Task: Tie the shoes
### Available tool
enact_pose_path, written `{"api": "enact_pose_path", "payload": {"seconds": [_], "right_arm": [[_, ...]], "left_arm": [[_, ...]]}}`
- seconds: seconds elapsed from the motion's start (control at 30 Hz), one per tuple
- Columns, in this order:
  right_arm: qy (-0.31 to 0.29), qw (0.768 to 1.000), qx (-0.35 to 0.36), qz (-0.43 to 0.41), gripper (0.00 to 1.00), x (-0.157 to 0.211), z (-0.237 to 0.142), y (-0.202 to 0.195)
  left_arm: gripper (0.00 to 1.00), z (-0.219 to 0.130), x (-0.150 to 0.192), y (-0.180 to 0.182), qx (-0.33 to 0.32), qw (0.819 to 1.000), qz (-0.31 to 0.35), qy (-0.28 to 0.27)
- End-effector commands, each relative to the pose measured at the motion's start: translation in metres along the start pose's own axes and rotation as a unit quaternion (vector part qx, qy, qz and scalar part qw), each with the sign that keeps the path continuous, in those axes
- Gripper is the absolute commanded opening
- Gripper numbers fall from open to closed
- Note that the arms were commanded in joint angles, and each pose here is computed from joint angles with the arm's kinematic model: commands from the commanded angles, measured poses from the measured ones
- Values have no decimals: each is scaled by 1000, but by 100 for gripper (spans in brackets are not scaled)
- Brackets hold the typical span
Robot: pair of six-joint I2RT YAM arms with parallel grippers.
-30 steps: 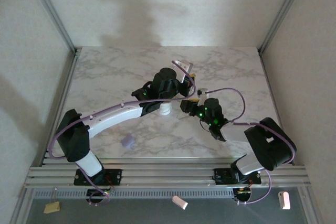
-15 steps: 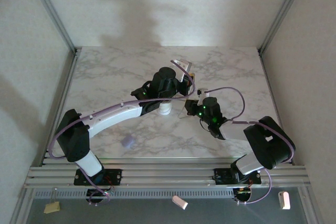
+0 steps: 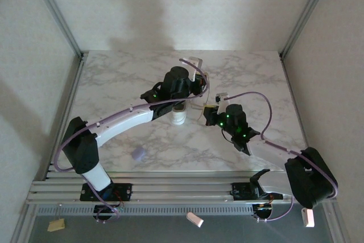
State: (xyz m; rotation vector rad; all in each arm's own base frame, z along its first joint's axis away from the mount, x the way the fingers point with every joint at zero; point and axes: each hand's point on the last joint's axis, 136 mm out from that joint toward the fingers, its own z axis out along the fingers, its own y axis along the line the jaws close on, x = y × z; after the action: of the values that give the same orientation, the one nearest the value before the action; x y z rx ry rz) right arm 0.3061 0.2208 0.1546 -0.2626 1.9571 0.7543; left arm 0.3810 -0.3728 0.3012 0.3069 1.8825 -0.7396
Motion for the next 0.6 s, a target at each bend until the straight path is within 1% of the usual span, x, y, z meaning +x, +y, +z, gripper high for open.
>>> {"api": "enact_pose_path", "payload": {"seconds": [0.0, 0.17, 0.33, 0.57], "right_arm": [[23, 999, -9, -36, 0, 1, -8, 2], [31, 998, -19, -49, 0, -3, -21, 2], [31, 998, -17, -54, 0, -7, -29, -2], [29, 997, -35, -57, 0, -11, -34, 6]], "left_arm": [[0, 8, 6, 10, -17, 999, -33, 16], [0, 14, 14, 9, 3, 998, -52, 32], [0, 27, 36, 12, 13, 995, -71, 72], [0, 45, 62, 13, 26, 991, -88, 96]]}}
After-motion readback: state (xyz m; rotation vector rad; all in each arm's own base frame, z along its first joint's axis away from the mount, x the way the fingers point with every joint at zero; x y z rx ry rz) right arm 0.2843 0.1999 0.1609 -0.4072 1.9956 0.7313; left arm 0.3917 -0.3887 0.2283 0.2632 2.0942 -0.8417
